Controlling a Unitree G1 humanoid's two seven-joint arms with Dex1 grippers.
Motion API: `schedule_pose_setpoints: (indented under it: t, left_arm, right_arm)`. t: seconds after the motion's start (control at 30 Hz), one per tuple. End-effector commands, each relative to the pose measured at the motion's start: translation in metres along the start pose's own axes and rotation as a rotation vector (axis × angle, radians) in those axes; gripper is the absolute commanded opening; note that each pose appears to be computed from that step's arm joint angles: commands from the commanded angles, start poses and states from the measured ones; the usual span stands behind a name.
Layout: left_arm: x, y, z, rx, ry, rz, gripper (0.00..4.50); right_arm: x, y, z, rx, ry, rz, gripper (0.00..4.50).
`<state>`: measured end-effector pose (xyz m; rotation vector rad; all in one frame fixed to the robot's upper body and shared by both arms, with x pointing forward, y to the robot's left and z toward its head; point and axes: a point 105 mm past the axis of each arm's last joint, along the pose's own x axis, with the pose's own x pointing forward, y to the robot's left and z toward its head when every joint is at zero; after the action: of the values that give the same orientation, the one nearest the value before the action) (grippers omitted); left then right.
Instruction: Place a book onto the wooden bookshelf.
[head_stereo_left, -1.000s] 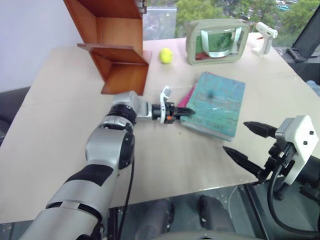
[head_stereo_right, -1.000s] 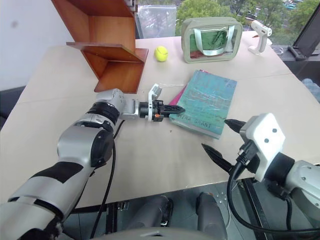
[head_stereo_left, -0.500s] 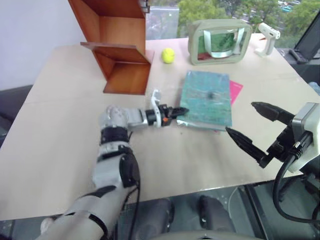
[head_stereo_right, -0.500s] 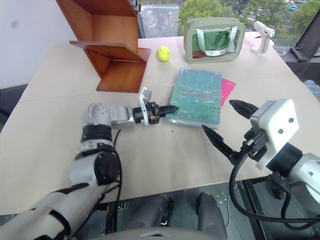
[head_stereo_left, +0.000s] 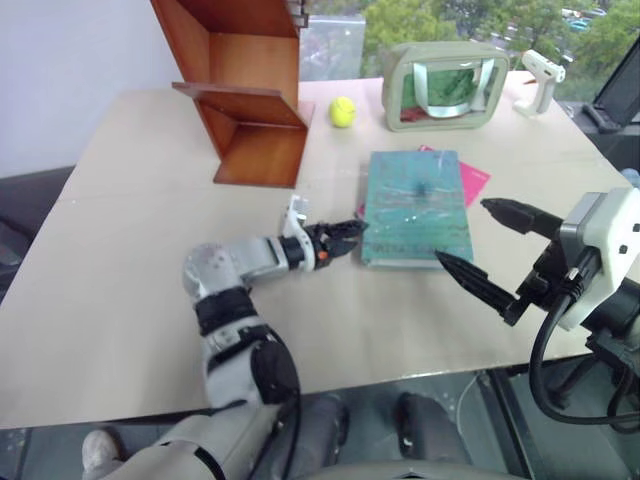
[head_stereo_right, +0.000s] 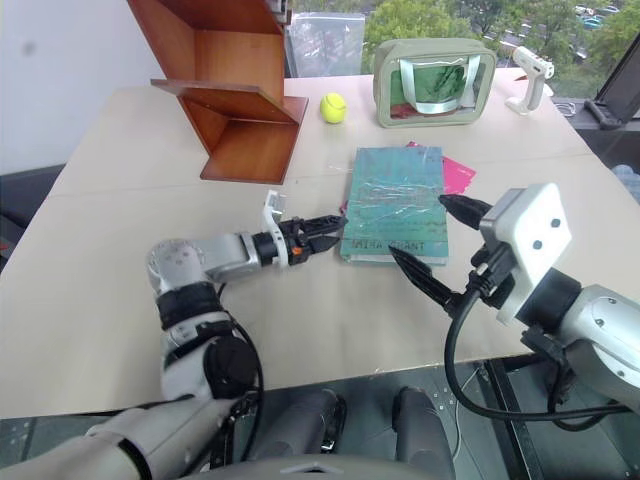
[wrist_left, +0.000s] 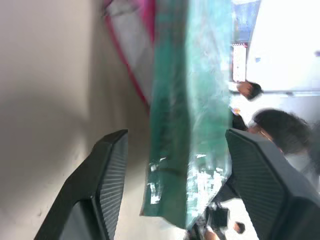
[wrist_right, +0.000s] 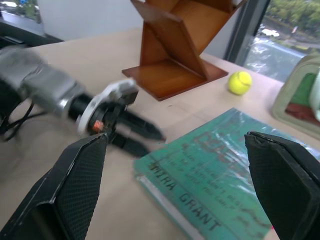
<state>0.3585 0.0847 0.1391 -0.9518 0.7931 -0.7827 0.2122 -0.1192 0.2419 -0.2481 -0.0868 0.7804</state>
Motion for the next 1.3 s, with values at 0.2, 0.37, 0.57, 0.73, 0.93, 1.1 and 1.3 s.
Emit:
schedule_pose_setpoints:
  t: [0.2,0.37,0.57,0.73,0.93,1.1,1.3]
  left_arm:
    - [0.033,-0.021,0.007,0.028,0.175,-0.094,3.33]
    - [0.045,-0.011,0.003,0.066,0.209,-0.073,3.33]
    - [0.043,-0.001,0.005,0.092,0.215,-0.056,3.33]
    - [0.051,-0.008,0.005,0.078,0.198,-0.103,3.33]
    - [0.063,-0.017,-0.006,0.045,0.219,-0.148,3.33]
    - [0.067,-0.020,-0.011,0.016,0.227,-0.168,2.44]
    - [0.060,-0.015,0.000,-0.043,0.159,-0.160,0.26]
  right_arm:
    - [0.001,0.003,0.007,-0.037,-0.014,-0.001,4.50]
    - [-0.002,0.006,0.008,-0.041,-0.005,-0.021,4.50]
    - [-0.004,0.008,0.009,-0.035,-0.001,-0.036,4.50]
    - [-0.003,0.008,0.009,-0.033,0.001,-0.037,4.50]
    - [-0.003,0.008,0.008,-0.035,0.008,-0.039,4.50]
    - [-0.003,0.007,0.008,-0.040,0.012,-0.043,4.50]
    - [-0.003,0.007,0.008,-0.043,0.012,-0.042,4.50]
